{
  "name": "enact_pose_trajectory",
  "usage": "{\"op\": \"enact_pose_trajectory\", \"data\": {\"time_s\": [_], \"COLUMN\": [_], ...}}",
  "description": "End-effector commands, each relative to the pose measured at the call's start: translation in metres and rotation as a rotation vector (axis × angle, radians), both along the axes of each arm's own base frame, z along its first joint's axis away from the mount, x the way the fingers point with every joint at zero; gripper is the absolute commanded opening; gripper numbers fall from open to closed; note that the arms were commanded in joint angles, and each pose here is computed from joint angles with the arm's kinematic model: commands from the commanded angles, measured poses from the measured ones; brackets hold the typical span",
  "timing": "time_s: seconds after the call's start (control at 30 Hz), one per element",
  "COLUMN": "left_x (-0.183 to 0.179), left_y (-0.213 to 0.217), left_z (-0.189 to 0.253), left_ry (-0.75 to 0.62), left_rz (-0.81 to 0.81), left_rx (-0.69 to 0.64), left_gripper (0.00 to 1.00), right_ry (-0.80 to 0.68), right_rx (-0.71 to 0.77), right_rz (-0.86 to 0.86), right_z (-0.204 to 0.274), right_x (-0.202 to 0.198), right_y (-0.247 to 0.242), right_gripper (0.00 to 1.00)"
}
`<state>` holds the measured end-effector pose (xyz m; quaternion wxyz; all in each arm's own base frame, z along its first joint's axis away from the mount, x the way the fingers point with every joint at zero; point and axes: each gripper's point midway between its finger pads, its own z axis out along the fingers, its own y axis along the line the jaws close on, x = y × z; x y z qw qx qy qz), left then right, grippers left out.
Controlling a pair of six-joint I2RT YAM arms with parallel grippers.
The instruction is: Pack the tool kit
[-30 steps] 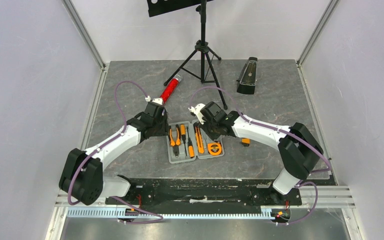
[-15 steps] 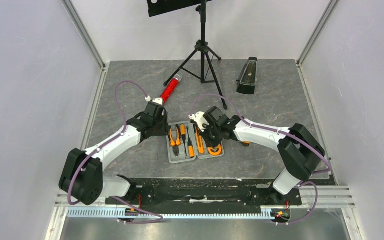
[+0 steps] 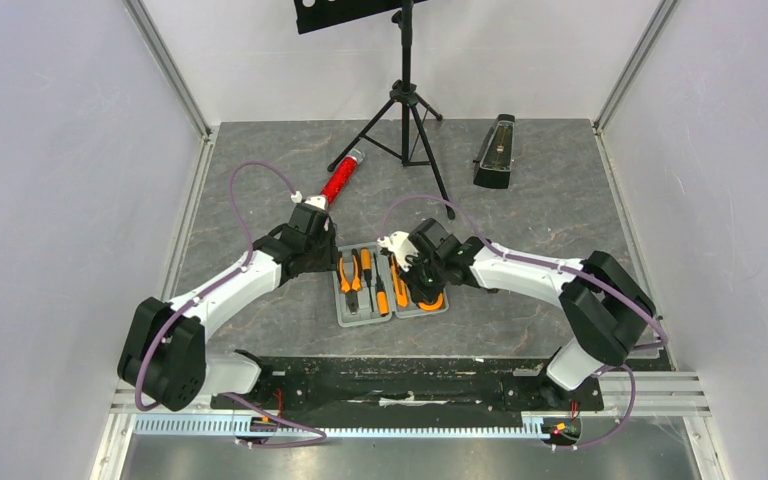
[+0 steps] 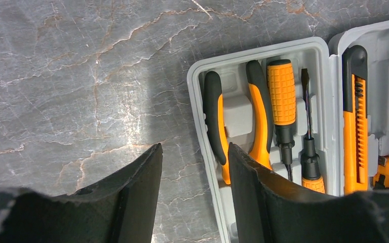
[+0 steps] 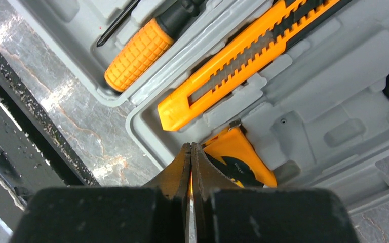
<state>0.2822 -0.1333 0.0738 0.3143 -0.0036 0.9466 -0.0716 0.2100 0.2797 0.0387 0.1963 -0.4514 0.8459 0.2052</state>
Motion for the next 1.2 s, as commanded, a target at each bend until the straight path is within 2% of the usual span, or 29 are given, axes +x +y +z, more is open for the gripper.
{"op": "enact_pose_trajectory", "data": {"time_s": [0.0,0.43,0.57,0.67,0.73,0.83,1.0,1.17], "left_x": [0.008,0.008,0.009,0.008,0.009,0.009,0.009,0.008], "left_y": [-0.006,-0.005,-0.006,-0.007,-0.007,-0.008,-0.006,-0.005], "left_z": [0.011,0.011,0.012,0.013,0.014,0.015,0.017,0.019], "left_ry": [-0.043,-0.045,-0.046,-0.045,-0.048,-0.052,-0.061,-0.066], "left_rz": [0.03,0.028,0.028,0.024,0.023,0.025,0.027,0.023], "left_rx": [-0.055,-0.052,-0.056,-0.061,-0.062,-0.066,-0.066,-0.062], "left_gripper": [0.57,0.57,0.57,0.57,0.57,0.57,0.58,0.58], "right_ry": [-0.013,-0.004,-0.066,-0.178,-0.264,-0.317,-0.341,-0.36], "right_rx": [-0.03,-0.071,-0.067,-0.063,-0.085,-0.085,-0.093,-0.206], "right_rz": [0.014,-0.005,-0.077,-0.202,-0.278,-0.309,-0.304,-0.345], "right_z": [0.008,0.003,0.015,0.037,0.05,0.06,0.054,0.044], "right_x": [-0.01,-0.027,-0.013,0.019,0.041,0.06,0.08,0.097], "right_y": [-0.016,-0.04,-0.046,-0.052,-0.057,-0.049,-0.031,-0.035], "right_gripper": [0.0,0.0,0.0,0.07,0.22,0.3,0.31,0.31]}}
